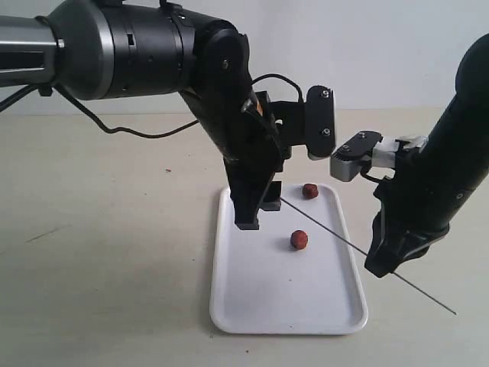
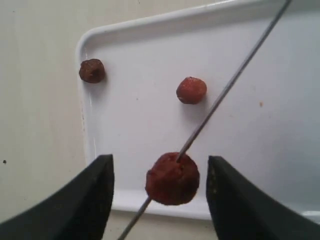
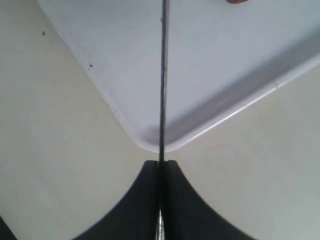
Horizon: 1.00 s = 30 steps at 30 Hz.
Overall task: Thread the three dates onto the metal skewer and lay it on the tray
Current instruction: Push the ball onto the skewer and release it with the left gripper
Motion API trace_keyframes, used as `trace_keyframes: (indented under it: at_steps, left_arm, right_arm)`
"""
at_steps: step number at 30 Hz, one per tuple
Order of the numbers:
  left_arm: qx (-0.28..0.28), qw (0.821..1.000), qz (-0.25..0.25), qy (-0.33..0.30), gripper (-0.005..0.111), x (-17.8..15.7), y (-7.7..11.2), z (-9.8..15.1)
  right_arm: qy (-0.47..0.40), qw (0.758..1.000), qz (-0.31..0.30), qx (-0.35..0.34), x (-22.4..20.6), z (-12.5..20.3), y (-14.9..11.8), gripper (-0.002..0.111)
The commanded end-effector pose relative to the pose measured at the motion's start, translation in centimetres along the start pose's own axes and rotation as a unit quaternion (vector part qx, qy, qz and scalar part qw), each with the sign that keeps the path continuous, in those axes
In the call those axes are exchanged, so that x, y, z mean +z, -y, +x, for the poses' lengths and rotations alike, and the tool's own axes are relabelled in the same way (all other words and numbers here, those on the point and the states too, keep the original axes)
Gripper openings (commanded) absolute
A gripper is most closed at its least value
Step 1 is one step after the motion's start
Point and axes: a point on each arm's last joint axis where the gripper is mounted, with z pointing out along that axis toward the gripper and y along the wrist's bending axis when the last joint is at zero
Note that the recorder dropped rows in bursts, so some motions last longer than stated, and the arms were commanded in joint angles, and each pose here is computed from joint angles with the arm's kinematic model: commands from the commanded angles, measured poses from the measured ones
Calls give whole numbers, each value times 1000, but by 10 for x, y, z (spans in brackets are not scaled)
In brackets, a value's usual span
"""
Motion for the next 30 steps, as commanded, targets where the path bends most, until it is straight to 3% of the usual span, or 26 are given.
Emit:
trace_keyframes:
  at_steps: [1, 14, 19, 25, 30]
  left_arm:
    - [-5, 1000, -12, 28, 55, -12, 4, -14]
    - [-56, 996, -66, 30, 55, -58, -20, 11]
    - [-133, 987, -85, 31, 55, -73, -33, 31]
    - [-258, 960, -100, 31, 55, -83, -48, 59]
    - [-286, 952, -102, 36, 55, -84, -51, 63]
  right_arm:
    - [25, 1000, 0, 16, -4, -7, 0, 0]
    - [31, 999, -4, 36, -4, -8, -1, 0]
    - [54, 997, 17, 59, -13, -9, -1, 0]
    - [182, 973, 61, 128, -45, 3, -3, 0]
    - [243, 950, 106, 166, -56, 31, -9, 0]
